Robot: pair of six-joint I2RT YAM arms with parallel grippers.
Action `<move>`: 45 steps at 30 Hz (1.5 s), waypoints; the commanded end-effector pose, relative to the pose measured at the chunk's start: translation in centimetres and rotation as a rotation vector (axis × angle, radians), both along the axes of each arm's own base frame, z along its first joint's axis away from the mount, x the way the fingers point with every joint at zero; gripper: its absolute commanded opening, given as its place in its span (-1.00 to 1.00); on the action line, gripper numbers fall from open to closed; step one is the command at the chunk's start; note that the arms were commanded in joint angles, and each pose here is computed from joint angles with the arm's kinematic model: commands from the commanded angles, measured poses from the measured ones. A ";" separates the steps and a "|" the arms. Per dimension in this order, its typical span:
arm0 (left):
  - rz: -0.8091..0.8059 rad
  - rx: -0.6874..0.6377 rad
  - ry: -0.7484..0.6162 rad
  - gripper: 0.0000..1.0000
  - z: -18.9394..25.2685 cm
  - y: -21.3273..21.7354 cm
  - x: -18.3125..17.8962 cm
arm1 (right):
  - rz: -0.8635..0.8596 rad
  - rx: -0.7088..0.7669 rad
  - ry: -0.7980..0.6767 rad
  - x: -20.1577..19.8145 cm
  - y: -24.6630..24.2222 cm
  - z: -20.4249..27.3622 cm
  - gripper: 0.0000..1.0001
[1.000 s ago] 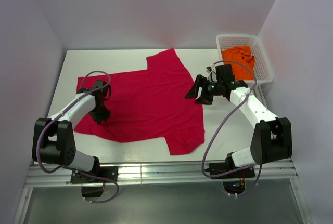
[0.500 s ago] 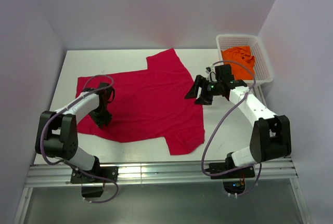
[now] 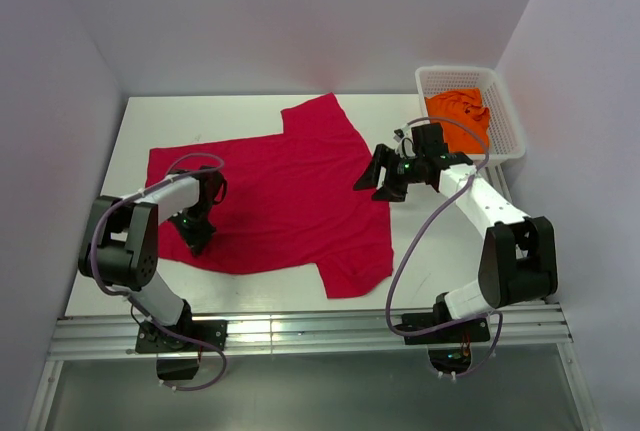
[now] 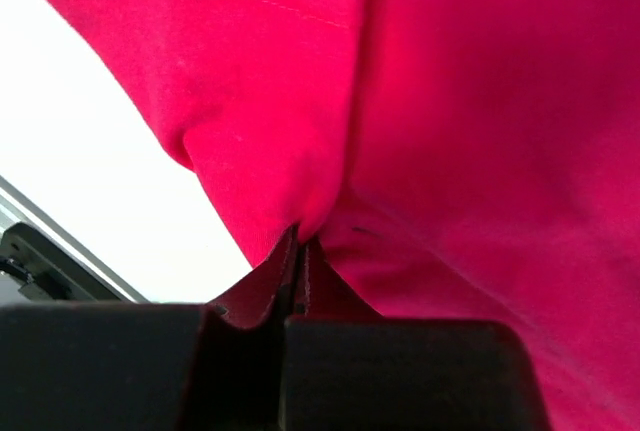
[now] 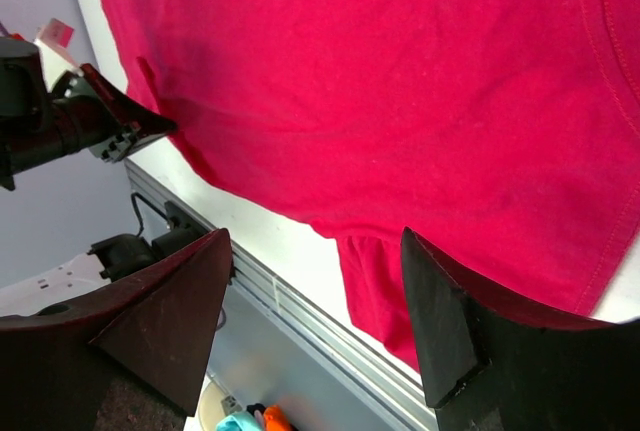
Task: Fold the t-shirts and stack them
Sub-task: Flatten out the tshirt
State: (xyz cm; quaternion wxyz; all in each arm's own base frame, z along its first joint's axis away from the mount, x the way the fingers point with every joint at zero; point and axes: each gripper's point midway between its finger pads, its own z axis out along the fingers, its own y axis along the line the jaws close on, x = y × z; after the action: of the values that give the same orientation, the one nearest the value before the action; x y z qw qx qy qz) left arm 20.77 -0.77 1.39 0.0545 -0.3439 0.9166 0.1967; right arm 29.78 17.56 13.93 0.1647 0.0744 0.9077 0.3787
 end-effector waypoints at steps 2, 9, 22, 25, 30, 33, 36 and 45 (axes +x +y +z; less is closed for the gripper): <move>0.034 0.064 0.008 -0.99 0.9 0.8 -0.3 | 0.017 0.043 -0.062 1.3 0.9 2.0 0.51; 0.192 0.063 -0.033 -0.99 2.1 0.6 -2.2 | 0.025 0.058 -0.043 1.4 1.4 1.8 0.50; 0.685 -0.155 -0.473 0.06 5.4 -0.5 -6.0 | 0.044 0.044 0.027 1.3 2.1 0.0 0.49; 0.738 -0.083 -0.471 0.85 6.1 0.8 -7.9 | 0.045 0.038 0.024 1.2 2.1 0.0 0.49; 0.699 -0.032 -0.494 0.99 8.2 1.7 -7.0 | 0.042 0.019 0.002 1.0 1.8 0.2 0.49; 0.593 -0.027 -0.550 0.92 9.8 1.9 -4.2 | 0.035 0.003 -0.017 0.9 1.5 0.5 0.50; 0.506 -0.013 -0.539 0.78 9.5 1.6 -1.5 | 0.032 -0.008 -0.046 0.8 1.2 1.1 0.50; 0.276 0.092 -0.360 0.54 6.1 1.6 2.6 | -0.003 -0.020 -0.076 1.3 0.1 2.2 0.51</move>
State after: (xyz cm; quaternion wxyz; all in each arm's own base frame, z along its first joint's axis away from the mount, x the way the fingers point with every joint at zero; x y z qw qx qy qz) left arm 21.07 0.45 6.95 0.1794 -0.5374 0.8059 0.1716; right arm 30.13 18.16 13.80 0.1611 0.0703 0.9117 0.3714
